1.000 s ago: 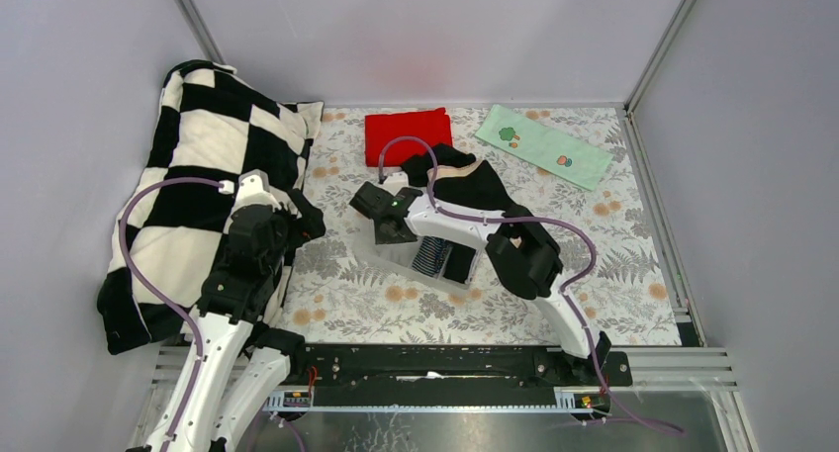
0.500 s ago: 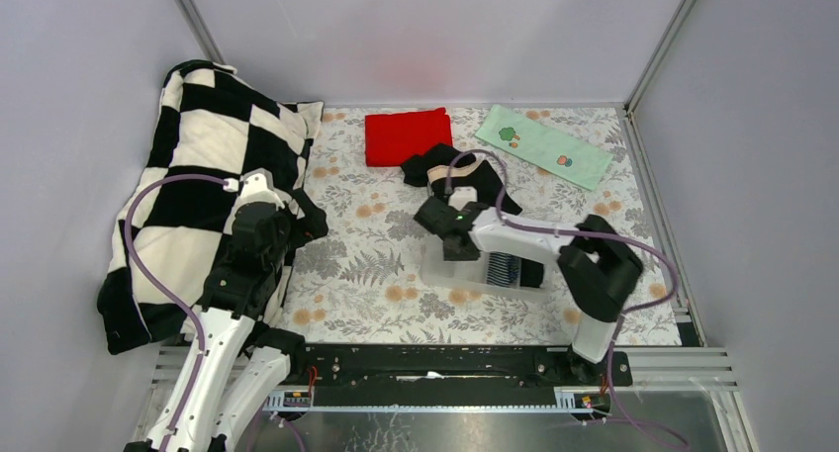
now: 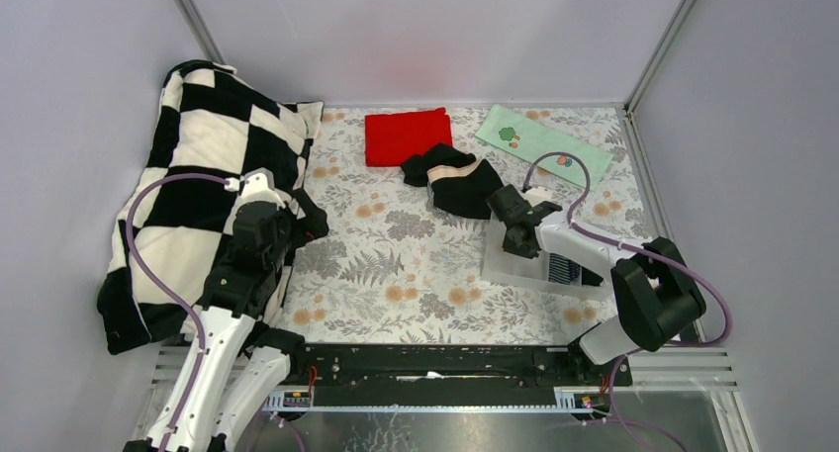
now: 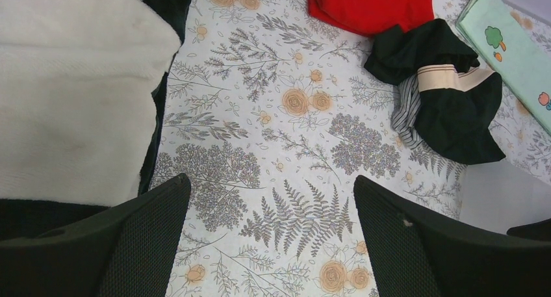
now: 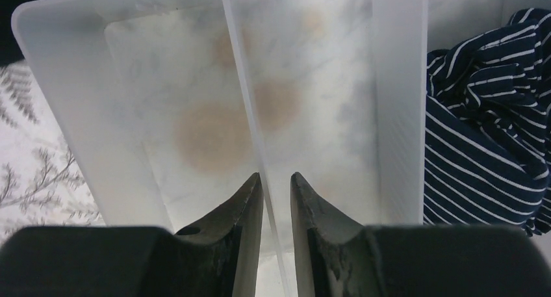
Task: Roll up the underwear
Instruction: Move the storage box to the corner of the board, then pick up the underwear from the center of the board, then flatten out the underwear at the center of the board.
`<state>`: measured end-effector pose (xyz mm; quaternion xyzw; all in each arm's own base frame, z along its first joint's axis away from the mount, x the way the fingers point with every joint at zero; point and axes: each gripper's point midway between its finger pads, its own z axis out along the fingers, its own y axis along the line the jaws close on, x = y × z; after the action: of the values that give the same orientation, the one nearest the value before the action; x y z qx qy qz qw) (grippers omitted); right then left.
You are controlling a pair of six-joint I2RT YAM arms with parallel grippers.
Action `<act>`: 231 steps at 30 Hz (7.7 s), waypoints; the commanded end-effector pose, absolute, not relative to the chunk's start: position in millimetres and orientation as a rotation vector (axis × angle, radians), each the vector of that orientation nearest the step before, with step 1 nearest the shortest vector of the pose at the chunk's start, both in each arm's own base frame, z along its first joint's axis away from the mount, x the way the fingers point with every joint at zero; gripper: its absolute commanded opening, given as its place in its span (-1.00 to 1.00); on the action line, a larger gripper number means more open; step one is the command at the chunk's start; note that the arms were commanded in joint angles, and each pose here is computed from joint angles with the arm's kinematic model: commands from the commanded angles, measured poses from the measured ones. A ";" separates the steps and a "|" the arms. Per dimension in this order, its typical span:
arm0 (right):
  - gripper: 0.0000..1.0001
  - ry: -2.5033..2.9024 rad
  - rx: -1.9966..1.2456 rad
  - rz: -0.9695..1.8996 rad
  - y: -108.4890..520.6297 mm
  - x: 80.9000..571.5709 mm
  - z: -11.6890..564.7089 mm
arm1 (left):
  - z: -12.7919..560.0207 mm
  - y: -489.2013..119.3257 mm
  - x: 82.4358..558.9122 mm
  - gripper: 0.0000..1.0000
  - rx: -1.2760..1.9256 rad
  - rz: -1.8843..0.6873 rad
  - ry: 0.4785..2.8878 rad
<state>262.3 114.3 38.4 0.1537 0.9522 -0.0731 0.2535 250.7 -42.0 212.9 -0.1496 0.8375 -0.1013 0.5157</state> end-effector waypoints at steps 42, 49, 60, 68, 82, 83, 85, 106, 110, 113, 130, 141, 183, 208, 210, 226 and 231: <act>0.67 2.457 0.221 0.317 154.5 427.8 139.5 | 224.2 -49.7 249.7 0.98 -0.302 -0.300 1.947; 0.59 2.506 0.014 0.203 156.8 467.3 105.3 | 219.1 -52.1 251.9 0.97 -0.296 -0.301 1.980; 0.49 2.543 -0.151 0.318 171.3 495.1 76.4 | 217.0 -52.5 252.6 0.97 -0.294 -0.300 1.989; 0.08 2.556 -0.185 0.479 184.7 493.8 72.5 | 216.9 -51.4 252.4 0.97 -0.296 -0.292 1.989; -1.00 2.359 -0.066 0.501 173.9 468.0 158.4 | 213.3 -51.6 253.5 0.98 -0.299 -0.288 2.004; -1.00 2.338 -0.050 0.497 171.5 463.5 169.1 | 213.1 -51.5 253.6 0.97 -0.300 -0.287 2.004; -1.00 2.298 -0.018 0.488 165.5 452.4 190.4 | 212.3 -50.3 254.0 0.97 -0.308 -0.281 2.006; -1.00 2.107 0.132 0.136 124.6 327.5 337.6 | 207.9 -20.6 251.6 0.97 -0.497 -0.137 1.983; -1.00 2.055 0.178 0.080 103.5 315.0 366.4 | 207.4 -25.1 252.3 0.98 -0.483 -0.161 1.993; -1.00 2.054 0.169 0.073 98.9 307.9 377.9 | 208.1 -23.6 251.0 0.97 -0.495 -0.158 1.987; -0.57 2.379 -0.366 0.762 353.0 231.3 249.2 | 215.9 -17.7 247.0 0.98 -0.511 -0.139 1.959; 0.54 2.361 -0.261 0.764 338.4 224.7 229.4 | 218.5 -25.9 248.5 0.97 -0.504 -0.193 1.960; 0.20 2.698 0.167 0.318 184.4 280.9 32.0 | 24.6 -223.2 346.7 0.63 -0.101 -0.419 2.401; -0.76 2.629 0.137 0.418 191.2 280.8 45.8 | -3.2 -217.5 305.4 -0.63 -0.017 -0.381 2.466; -0.84 2.606 0.113 0.429 193.5 285.1 52.6 | 8.0 -222.0 313.9 -0.87 0.000 -0.380 2.448; -0.87 2.633 0.062 0.589 175.9 210.8 90.2 | 120.4 -250.2 212.9 -1.00 0.171 -0.916 2.224; -0.29 2.735 0.151 0.580 155.1 163.2 71.8 | 109.0 -252.3 138.9 -1.00 0.229 -1.104 2.260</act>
<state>203.7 168.4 84.1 0.0290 0.9507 0.2068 0.2294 188.3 -249.4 122.3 0.0800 0.8489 -0.3743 0.3646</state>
